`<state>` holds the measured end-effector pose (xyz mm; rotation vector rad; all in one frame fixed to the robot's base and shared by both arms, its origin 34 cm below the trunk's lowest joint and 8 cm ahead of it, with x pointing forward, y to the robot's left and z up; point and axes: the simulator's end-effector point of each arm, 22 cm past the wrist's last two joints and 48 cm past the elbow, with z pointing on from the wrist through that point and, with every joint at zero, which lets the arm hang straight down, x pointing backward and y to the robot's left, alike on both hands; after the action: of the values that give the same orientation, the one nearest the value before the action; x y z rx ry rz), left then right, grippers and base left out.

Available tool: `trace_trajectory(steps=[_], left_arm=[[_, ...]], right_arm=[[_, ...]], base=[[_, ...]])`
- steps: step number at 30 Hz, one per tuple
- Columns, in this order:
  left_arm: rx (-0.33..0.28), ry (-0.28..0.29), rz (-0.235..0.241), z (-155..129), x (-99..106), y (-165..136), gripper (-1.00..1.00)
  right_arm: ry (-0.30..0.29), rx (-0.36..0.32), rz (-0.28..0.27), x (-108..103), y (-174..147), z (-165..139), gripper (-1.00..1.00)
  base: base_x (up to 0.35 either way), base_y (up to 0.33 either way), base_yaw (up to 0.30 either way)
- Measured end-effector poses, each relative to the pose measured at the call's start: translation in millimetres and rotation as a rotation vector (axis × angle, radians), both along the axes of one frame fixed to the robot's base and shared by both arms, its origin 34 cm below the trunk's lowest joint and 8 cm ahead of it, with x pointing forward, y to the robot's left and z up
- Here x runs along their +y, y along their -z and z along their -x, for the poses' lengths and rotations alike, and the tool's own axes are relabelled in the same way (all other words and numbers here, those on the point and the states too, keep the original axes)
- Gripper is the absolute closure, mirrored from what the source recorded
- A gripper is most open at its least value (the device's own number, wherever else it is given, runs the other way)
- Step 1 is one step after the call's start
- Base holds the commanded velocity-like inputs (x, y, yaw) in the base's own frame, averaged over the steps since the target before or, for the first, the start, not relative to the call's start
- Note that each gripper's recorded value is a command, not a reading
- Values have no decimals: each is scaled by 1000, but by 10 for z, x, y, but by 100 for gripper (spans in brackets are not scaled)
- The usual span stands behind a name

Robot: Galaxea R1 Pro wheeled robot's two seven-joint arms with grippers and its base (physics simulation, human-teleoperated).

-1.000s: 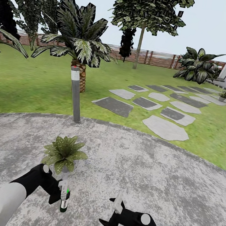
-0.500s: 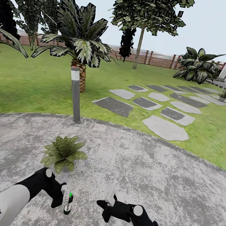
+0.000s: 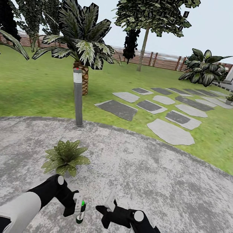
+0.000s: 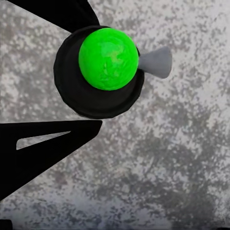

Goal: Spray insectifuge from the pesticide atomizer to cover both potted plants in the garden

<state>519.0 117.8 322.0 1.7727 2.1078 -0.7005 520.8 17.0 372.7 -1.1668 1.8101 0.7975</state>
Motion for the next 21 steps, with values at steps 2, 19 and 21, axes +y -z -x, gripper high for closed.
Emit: trace_trajectory(steps=[2, 19, 21], left_arm=[[0, 5, 7, 6, -49, -9, 100], [14, 72, 56, 181, -375, -6, 100], [16, 76, 63, 196, -428, -13, 100]], right_arm=[[-1, 0, -1, 8, -1, 3, 100], [-2, 2, 1, 9, 10, 13, 100], [-2, 3, 1, 8, 12, 14, 100]], base=[[0, 0, 0], [0, 0, 0], [0, 0, 0]])
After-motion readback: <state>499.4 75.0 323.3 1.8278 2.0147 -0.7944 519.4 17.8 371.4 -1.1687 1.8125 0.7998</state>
